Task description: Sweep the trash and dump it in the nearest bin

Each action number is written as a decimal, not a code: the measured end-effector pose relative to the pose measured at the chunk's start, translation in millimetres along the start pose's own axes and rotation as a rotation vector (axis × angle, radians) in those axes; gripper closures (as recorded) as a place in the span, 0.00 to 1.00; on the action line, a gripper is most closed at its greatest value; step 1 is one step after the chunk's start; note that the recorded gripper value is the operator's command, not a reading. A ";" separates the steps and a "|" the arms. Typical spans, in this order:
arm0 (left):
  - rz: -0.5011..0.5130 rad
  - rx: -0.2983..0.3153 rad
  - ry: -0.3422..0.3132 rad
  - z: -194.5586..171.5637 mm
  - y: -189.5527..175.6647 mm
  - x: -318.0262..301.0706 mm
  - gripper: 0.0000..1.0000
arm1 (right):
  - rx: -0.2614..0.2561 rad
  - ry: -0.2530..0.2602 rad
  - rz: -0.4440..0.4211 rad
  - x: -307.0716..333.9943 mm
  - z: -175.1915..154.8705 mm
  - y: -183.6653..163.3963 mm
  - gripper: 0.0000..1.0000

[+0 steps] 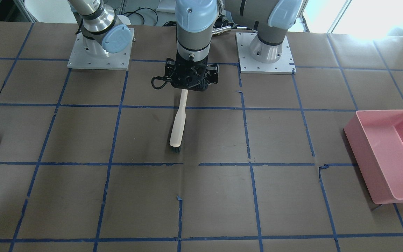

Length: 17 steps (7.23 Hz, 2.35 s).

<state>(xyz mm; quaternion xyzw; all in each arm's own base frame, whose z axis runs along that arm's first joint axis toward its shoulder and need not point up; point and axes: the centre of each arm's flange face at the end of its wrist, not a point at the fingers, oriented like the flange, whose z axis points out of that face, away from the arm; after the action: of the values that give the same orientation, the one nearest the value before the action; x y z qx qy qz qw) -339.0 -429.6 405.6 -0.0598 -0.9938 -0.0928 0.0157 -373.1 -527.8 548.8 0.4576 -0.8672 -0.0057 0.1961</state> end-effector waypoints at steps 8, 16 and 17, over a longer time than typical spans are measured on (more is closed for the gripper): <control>-0.049 0.200 0.040 -114.9 -5.7 -129.7 0.00 | 0.105 -0.223 0.357 -112.3 11.6 -300.6 1.00; -0.099 0.226 -0.042 -127.1 1.7 -163.2 0.00 | 0.085 -0.295 0.744 -299.6 -20.2 -502.4 1.00; -0.094 0.224 -0.030 -127.0 1.5 -162.5 0.00 | 0.078 -0.302 0.796 -327.0 -17.8 -529.4 1.00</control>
<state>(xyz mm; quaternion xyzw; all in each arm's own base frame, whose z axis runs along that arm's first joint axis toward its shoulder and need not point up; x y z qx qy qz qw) -175.0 -470.6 523.7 -0.0124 -0.9997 0.0192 0.0029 217.0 -572.2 355.5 0.0883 -0.9948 0.0362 0.0365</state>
